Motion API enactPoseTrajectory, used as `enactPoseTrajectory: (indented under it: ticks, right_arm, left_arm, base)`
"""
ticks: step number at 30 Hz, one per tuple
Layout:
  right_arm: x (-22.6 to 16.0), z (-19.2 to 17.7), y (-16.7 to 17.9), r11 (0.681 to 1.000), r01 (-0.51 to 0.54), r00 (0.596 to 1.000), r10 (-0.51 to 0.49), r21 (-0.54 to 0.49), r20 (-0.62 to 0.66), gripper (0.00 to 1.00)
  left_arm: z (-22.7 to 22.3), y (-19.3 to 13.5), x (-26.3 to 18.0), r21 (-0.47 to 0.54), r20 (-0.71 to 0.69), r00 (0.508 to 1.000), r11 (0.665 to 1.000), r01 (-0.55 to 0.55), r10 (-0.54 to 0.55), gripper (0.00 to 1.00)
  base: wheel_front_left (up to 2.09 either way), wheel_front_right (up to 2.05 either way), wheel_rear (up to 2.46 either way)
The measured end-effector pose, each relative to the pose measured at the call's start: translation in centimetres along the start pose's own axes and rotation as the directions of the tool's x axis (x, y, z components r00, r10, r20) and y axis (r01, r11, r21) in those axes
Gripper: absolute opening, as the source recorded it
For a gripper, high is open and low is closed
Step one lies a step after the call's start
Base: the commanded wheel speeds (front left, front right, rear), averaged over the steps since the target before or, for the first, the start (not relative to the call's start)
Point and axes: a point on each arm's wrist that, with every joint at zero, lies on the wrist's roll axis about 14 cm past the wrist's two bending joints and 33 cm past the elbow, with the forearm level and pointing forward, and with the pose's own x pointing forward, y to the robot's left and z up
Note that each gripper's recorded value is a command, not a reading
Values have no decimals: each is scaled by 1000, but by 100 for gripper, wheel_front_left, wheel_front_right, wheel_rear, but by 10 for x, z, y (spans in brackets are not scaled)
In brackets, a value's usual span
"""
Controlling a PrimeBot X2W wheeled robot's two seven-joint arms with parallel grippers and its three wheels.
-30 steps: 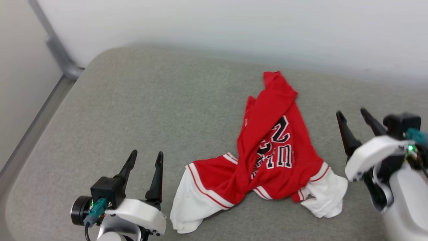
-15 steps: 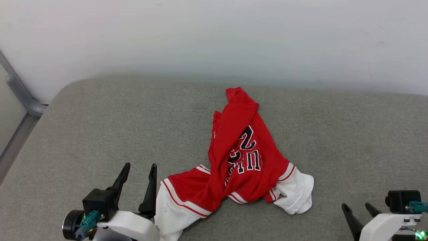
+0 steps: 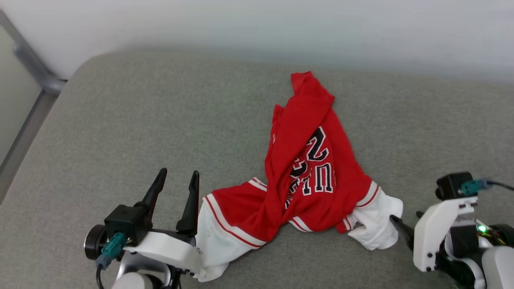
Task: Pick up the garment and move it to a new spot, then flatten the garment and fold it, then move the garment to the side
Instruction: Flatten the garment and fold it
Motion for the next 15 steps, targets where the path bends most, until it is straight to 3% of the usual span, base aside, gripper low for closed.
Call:
enactPoseTrajectory:
  ticks: [3, 4, 6, 8, 15]
  right_arm:
    - [22, -1, 8, 999, -34, 998, 33, -15, -56, 100]
    - [45, -31, 17, 997, -73, 974, 69, -10, -218, 100]
    - [50, -41, 17, 997, -77, 955, 70, -15, -288, 100]
    - [52, -45, 17, 997, -81, 943, 74, -7, -323, 0]
    - [41, -17, 3, 999, -34, 972, 30, -15, -233, 0]
  left_arm:
    - [-6, 5, 5, -9, -10, 1000, 1000, -14, 14, 100]
    - [-18, 13, 8, -11, -37, 999, 999, -37, 37, 100]
    - [-23, 18, 8, -14, -49, 997, 998, -53, 52, 100]
    - [-27, 21, 7, -12, -58, 996, 998, -64, 63, 100]
    - [-27, 19, 8, -17, -50, 997, 998, -58, 58, 100]
  base:
    - [0, 0, 0]
    - [0, 0, 0]
    - [0, 0, 0]
    - [0, 0, 0]
    - [0, 0, 0]
